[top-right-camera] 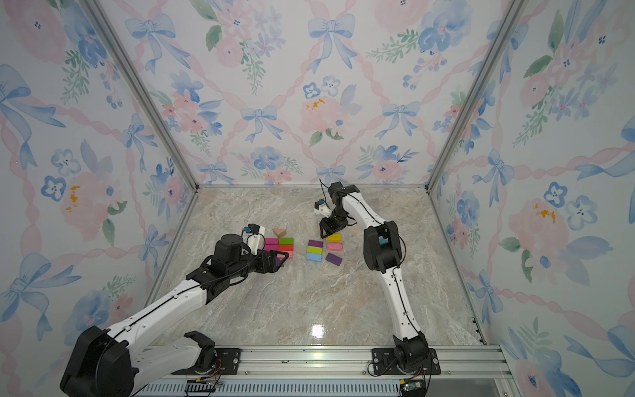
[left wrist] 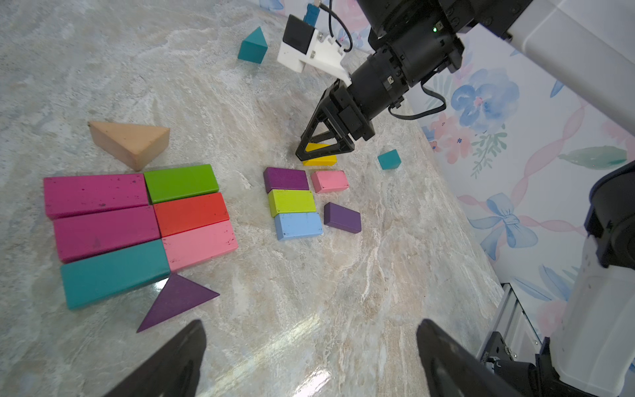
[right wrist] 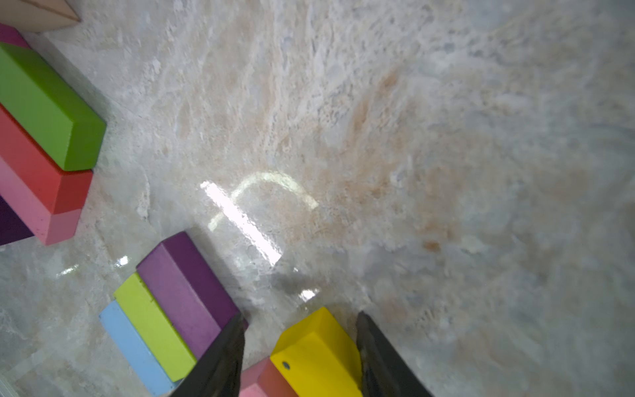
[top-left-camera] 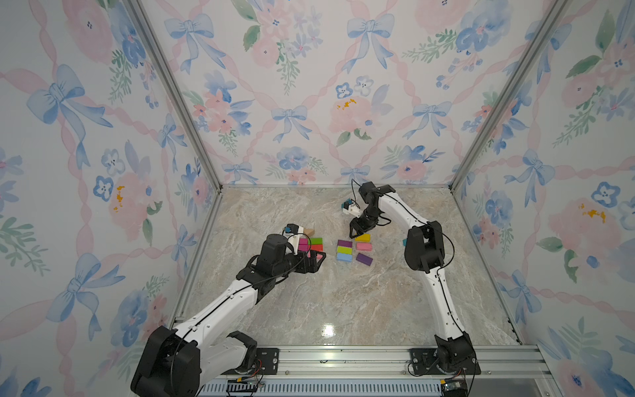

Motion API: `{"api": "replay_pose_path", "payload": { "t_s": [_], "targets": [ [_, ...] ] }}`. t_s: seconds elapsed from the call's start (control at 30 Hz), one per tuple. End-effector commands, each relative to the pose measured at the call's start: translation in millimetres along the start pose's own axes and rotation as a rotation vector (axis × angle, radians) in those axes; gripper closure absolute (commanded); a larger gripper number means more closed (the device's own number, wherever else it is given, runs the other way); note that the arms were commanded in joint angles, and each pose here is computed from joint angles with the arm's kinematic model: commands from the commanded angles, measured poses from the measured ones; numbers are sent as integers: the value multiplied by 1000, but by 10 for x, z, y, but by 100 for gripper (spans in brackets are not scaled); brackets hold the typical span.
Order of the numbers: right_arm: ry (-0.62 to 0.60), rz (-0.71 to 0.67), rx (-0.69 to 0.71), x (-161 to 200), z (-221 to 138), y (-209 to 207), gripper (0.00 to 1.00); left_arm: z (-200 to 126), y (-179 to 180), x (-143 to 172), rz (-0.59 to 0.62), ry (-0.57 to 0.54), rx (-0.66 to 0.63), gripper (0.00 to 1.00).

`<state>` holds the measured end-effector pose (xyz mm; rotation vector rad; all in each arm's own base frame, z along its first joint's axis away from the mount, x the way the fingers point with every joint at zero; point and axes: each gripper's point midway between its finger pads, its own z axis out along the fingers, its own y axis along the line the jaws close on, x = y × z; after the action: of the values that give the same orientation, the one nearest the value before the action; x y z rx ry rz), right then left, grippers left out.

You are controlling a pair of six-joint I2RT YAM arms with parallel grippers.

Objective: Assemble a piece of candy with building blocks
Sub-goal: Adjust the building block at the center of the board.

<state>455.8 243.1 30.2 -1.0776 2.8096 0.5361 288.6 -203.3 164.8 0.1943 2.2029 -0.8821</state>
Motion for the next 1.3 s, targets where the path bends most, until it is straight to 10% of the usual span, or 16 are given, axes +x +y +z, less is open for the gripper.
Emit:
{"api": "replay_pose_path", "payload": {
  "t_s": [0.0,1.27],
  "targets": [
    [55,-4,-24,165,42,122,47,-30,-24,-56,1,-22,13,2],
    [57,-4,-57,397,-117,461,49,-84,-74,-69,-4,-39,36,2]
  ]
}}
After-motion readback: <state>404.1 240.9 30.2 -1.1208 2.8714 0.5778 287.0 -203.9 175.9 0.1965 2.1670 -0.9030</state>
